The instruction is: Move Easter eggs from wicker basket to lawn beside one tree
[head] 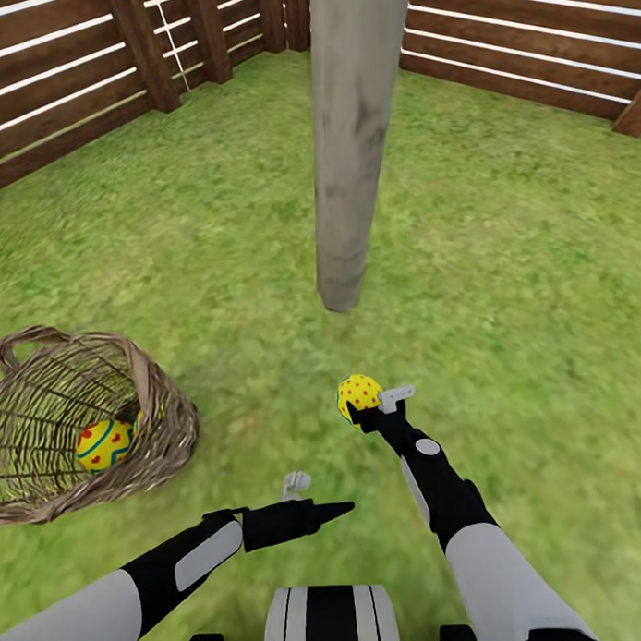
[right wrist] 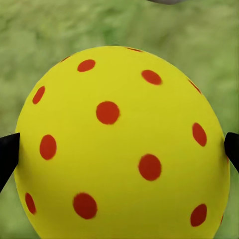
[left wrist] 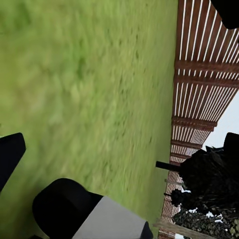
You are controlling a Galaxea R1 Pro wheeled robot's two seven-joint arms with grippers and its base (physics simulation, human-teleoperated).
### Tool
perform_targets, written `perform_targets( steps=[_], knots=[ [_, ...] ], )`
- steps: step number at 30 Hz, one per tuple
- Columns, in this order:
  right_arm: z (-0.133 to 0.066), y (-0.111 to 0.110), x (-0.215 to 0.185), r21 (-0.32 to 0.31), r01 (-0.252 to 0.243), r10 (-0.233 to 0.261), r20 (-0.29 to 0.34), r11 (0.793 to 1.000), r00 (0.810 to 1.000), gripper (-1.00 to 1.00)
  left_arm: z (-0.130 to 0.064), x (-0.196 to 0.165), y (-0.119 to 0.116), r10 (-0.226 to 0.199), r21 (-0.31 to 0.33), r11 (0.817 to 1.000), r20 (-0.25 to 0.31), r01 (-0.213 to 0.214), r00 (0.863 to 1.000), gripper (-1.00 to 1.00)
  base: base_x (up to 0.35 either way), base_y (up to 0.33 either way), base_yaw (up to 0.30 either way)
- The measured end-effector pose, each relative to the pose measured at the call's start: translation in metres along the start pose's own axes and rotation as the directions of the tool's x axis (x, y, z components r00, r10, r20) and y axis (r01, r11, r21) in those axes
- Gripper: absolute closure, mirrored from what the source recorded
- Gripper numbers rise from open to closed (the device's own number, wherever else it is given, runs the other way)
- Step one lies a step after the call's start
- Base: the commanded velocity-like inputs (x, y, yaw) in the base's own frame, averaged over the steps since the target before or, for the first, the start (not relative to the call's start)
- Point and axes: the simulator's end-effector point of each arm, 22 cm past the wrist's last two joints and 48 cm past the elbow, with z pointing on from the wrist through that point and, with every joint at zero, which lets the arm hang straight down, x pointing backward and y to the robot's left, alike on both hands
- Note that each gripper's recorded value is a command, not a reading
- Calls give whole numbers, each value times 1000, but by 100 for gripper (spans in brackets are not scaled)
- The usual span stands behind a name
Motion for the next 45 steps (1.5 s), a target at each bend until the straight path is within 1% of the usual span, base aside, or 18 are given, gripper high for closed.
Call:
perform_targets(
  steps=[5,21,32,41,45],
  knots=[
    [5,-2,11,4,-2,2,-4,1000,1000,100,4,3,11,0,-1,1000,-2,0,1000,-100,0,0,0],
    [27,-6,60,3,-9,10,-27,1000,1000,100,18,20,52,-22,1,1000,-11,22,1000,-100,0,0,0],
    [36,-7,103,-1,-29,29,-87,1000,996,100,24,38,75,-79,-7,997,-33,79,996,-100,0,0,0],
    [45,-16,96,13,-22,23,-53,1000,998,100,28,50,91,-118,-15,993,-46,118,992,-100,0,0,0],
    [45,-16,96,13,-22,23,-53,1000,998,100,28,51,91,-118,-15,993,-47,117,992,-100,0,0,0]
  ],
)
